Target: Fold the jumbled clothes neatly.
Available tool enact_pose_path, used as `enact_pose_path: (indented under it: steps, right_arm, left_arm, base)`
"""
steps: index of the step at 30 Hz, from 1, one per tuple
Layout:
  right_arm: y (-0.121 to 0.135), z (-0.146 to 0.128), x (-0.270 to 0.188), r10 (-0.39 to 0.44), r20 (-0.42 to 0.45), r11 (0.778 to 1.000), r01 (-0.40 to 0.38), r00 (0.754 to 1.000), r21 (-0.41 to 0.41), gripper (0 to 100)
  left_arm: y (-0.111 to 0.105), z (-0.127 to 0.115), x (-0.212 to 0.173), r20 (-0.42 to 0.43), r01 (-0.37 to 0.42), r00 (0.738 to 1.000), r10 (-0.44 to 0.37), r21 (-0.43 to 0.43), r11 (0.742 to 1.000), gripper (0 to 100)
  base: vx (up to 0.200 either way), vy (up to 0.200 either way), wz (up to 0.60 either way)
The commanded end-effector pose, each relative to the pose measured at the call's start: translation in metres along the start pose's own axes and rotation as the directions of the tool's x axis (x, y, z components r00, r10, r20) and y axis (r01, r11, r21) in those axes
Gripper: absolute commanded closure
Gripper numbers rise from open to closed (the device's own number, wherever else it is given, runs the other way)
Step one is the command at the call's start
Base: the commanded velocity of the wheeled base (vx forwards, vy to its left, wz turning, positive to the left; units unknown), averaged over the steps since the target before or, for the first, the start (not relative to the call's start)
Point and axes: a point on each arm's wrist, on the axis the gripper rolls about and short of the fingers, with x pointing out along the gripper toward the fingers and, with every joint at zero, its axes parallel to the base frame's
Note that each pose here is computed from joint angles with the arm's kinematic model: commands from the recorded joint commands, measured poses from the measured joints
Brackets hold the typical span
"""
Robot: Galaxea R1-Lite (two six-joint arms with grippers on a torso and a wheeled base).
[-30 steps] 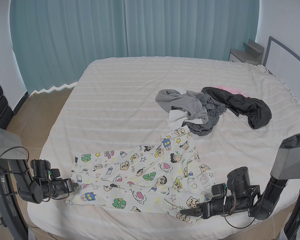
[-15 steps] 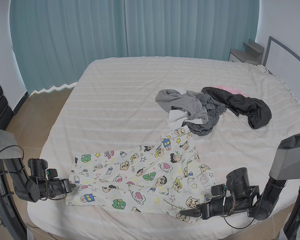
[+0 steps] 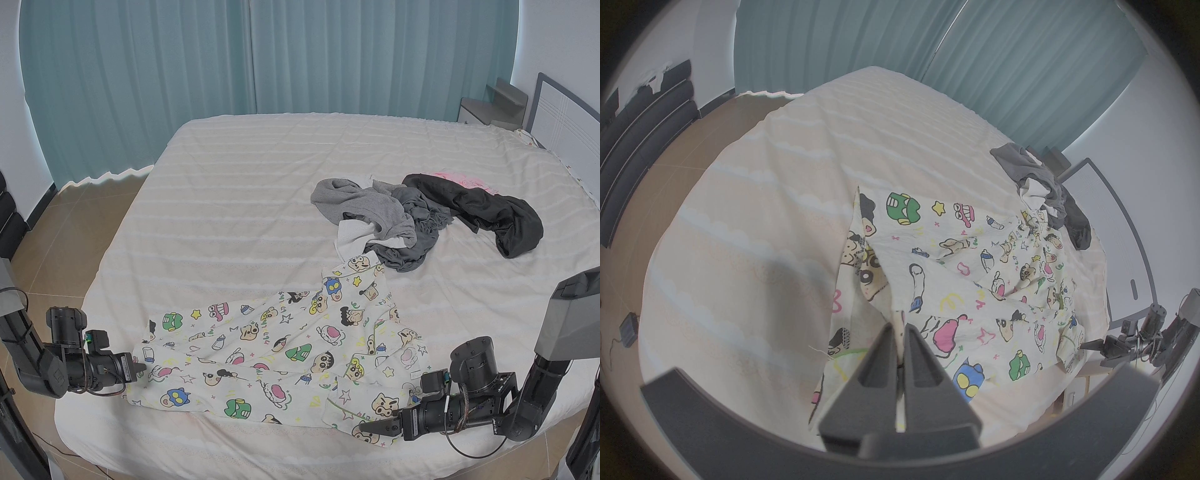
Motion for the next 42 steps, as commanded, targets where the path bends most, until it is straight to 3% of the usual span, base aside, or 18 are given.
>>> enact_pose_path:
  steps: [1, 9, 10, 27, 40, 41, 42]
  right_arm:
    - [0.0, 0.0, 0.001, 0.0, -0.002, 1.0, 0.0, 1.0, -0.001, 0]
    - [0.0, 0.0, 0.001, -0.001, -0.001, 1.0, 0.001, 1.0, -0.001, 0]
    - [0.0, -0.001, 0.0, -0.002, -0.003, 1.0, 0.002, 1.0, 0.0, 0]
    - [-0.001, -0.001, 0.002, -0.003, -0.007, 1.0, 0.003, 1.0, 0.0, 0]
    - [-0.001, -0.001, 0.002, -0.004, -0.008, 1.0, 0.004, 1.0, 0.001, 0]
    - [-0.001, -0.001, 0.002, -0.004, -0.008, 1.0, 0.004, 1.0, 0.001, 0]
    - [-0.001, -0.001, 0.002, -0.004, -0.008, 1.0, 0.004, 1.0, 0.001, 0]
  left_arm:
    - [-0.002, 0.004, -0.003, 0.025, 0.005, 1.0, -0.005, 0.009, 1.0, 100]
    - [0.003, 0.001, 0.005, 0.003, 0.001, 1.0, -0.001, -0.002, 1.0, 100]
    - [0.003, 0.001, 0.006, 0.0, 0.0, 1.0, 0.0, -0.005, 1.0, 0]
    - [-0.002, 0.008, 0.01, 0.051, 0.119, 0.992, -0.115, -0.083, 0.989, 0]
    - [0.0, 0.005, 0.015, 0.034, 0.118, 0.993, -0.116, -0.088, 0.989, 0]
    - [0.001, 0.005, 0.016, 0.032, 0.118, 0.993, -0.116, -0.088, 0.989, 100]
    - [0.001, 0.005, 0.018, 0.031, 0.116, 0.993, -0.114, -0.089, 0.989, 100]
  base:
    - [0.0, 0.0, 0.0]
    - [0.0, 0.0, 0.0]
    - [0.0, 0.0, 0.0]
    - [0.0, 0.0, 0.0]
    - [0.0, 0.0, 0.0]
    - [0.0, 0.0, 0.0]
    - [0.0, 0.0, 0.0]
